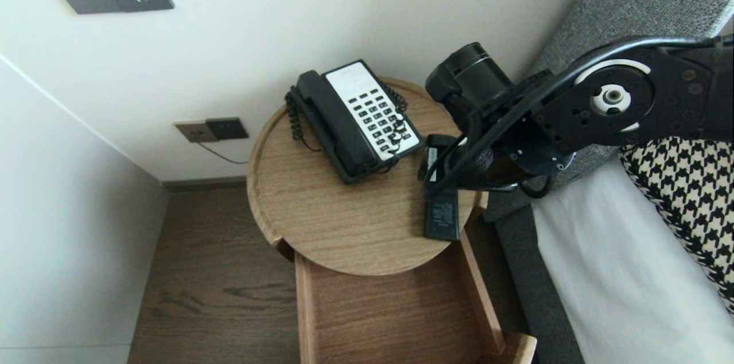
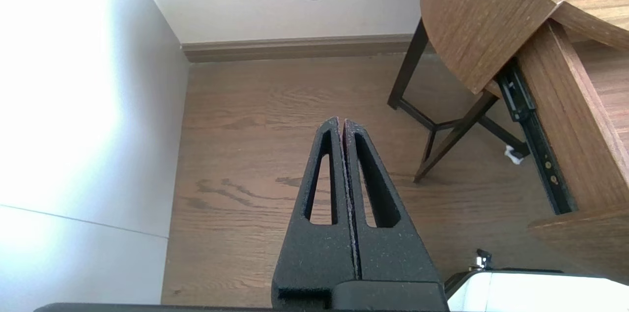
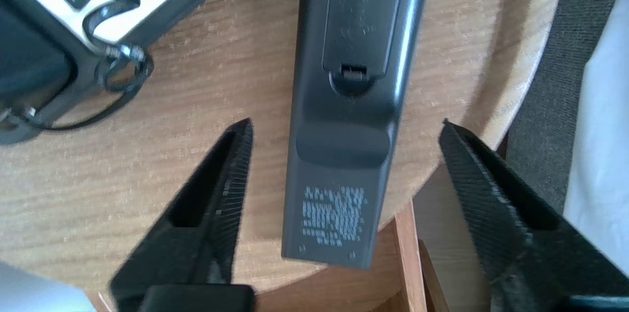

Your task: Put the remote controls on the table in the drawer one by one

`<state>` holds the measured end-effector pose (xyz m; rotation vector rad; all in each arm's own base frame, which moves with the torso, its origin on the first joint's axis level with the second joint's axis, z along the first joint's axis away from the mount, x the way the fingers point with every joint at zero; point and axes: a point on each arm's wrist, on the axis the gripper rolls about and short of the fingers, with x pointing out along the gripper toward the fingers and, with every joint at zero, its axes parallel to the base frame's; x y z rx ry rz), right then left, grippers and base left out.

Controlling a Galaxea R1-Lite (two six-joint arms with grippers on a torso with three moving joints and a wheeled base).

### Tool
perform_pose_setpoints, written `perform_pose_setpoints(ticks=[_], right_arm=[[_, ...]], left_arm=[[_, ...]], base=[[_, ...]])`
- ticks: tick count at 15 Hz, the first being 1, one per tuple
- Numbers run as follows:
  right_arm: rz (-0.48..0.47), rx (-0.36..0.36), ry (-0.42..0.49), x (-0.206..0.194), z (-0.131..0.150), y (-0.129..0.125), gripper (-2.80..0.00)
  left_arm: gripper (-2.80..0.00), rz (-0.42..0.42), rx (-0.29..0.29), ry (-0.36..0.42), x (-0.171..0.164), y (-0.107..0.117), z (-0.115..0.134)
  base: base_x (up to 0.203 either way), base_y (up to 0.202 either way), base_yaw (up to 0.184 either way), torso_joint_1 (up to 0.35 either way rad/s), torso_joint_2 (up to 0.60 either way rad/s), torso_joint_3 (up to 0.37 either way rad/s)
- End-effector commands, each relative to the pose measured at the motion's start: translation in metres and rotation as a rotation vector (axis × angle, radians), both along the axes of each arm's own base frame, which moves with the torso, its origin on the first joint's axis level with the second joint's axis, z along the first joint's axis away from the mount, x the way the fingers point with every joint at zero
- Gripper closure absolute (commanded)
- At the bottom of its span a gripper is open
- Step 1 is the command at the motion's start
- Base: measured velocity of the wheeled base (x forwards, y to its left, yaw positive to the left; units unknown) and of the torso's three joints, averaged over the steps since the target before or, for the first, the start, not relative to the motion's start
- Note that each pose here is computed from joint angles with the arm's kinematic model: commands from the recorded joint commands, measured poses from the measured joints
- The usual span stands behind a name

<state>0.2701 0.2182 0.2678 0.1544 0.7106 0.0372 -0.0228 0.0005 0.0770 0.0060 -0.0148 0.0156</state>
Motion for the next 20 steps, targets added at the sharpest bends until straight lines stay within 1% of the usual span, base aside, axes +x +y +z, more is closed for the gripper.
perform_pose_setpoints(ticks=[1, 5, 10, 13, 20], right_arm=[[-0.009, 0.001, 0.005, 0.004, -0.004, 0.003, -2.80], [-0.034, 0.005, 0.004, 0.017, -0.006, 0.002, -2.80], [-0.038, 0.000, 0.006, 0.024, -0.012, 0.008, -2.80], [-0.042, -0.009, 0.015, 0.027, -0.017, 0.010, -2.80], [-0.045, -0.012, 0.018, 0.028, -0.019, 0.010, -2.80]], left_arm=[[0.00, 0.001, 0.000, 0.000, 0.000, 0.000, 0.000], [0.00, 0.001, 0.000, 0.000, 0.000, 0.000, 0.000], [0.00, 0.001, 0.000, 0.000, 0.000, 0.000, 0.000], [0.00, 0.001, 0.000, 0.000, 0.000, 0.000, 0.000], [0.00, 0.001, 0.000, 0.000, 0.000, 0.000, 0.000]], base=[[0.000, 0.000, 0.000, 0.000, 0.00, 0.000], [0.000, 0.000, 0.000, 0.000, 0.00, 0.000], [0.000, 0.000, 0.000, 0.000, 0.00, 0.000], [0.000, 0.000, 0.000, 0.000, 0.00, 0.000], [0.000, 0.000, 0.000, 0.000, 0.00, 0.000]])
